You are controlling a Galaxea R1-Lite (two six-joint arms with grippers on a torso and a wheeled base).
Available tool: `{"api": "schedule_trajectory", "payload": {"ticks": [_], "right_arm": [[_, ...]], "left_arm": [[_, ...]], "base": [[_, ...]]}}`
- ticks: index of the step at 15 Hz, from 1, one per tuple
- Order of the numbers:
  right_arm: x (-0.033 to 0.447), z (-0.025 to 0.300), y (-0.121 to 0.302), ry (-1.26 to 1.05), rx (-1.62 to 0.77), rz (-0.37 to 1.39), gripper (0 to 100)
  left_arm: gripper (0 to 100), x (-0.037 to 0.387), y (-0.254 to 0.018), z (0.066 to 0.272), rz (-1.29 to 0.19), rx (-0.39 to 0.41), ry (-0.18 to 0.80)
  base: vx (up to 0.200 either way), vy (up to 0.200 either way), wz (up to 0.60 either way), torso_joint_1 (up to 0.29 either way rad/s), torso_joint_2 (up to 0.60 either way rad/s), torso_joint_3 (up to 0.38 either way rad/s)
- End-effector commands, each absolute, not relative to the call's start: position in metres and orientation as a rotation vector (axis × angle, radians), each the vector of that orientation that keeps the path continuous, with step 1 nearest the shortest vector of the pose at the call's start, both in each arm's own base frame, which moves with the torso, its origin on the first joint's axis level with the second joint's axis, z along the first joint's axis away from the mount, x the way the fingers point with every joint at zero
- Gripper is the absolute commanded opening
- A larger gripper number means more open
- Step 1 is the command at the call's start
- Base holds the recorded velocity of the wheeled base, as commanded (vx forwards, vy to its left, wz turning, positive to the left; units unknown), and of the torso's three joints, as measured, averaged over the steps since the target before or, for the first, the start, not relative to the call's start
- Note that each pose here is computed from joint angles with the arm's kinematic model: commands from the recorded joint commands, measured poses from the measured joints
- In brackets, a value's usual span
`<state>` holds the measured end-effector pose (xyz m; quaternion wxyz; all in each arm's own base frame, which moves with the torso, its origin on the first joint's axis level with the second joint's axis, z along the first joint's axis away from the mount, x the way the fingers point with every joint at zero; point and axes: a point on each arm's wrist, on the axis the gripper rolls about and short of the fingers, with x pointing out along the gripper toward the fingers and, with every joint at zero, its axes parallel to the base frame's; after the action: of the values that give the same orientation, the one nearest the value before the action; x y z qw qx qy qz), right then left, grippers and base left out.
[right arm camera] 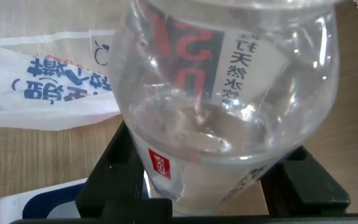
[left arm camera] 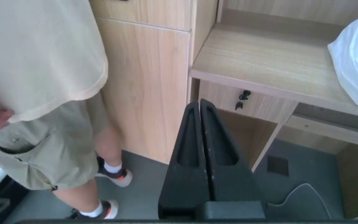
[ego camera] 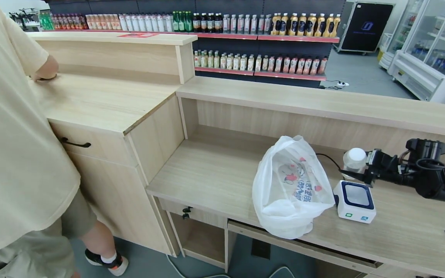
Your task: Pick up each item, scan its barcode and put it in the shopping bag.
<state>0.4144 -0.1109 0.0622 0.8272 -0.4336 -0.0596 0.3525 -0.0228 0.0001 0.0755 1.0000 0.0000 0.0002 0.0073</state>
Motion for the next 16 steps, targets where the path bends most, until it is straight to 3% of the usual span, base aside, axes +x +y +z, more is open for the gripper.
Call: {"api": "schedule_trajectory", "payload": {"ticks": [1,9,16], "right_arm": [[0.415,0.055,-0.111,-0.116,-0.916,0.755,0],[0.418,0.046,-0.111,-0.104,-0.908,0.760,0],[0.414,0.058,-0.116,-0.124,-0.942,0.741,0]], "left_arm": [[0,-0.023,0.000,0.075,0.015,0.000,0.000],[0,-0.023,0.000,0.075,0.015,0.000,0.000],[0,-0.023,0.000,0.075,0.015,0.000,0.000]], "base": [[0.000,0.000,0.00,0.000,0.00,0.000],[0.000,0.000,0.00,0.000,0.00,0.000],[0.000,0.000,0.00,0.000,0.00,0.000]]}}
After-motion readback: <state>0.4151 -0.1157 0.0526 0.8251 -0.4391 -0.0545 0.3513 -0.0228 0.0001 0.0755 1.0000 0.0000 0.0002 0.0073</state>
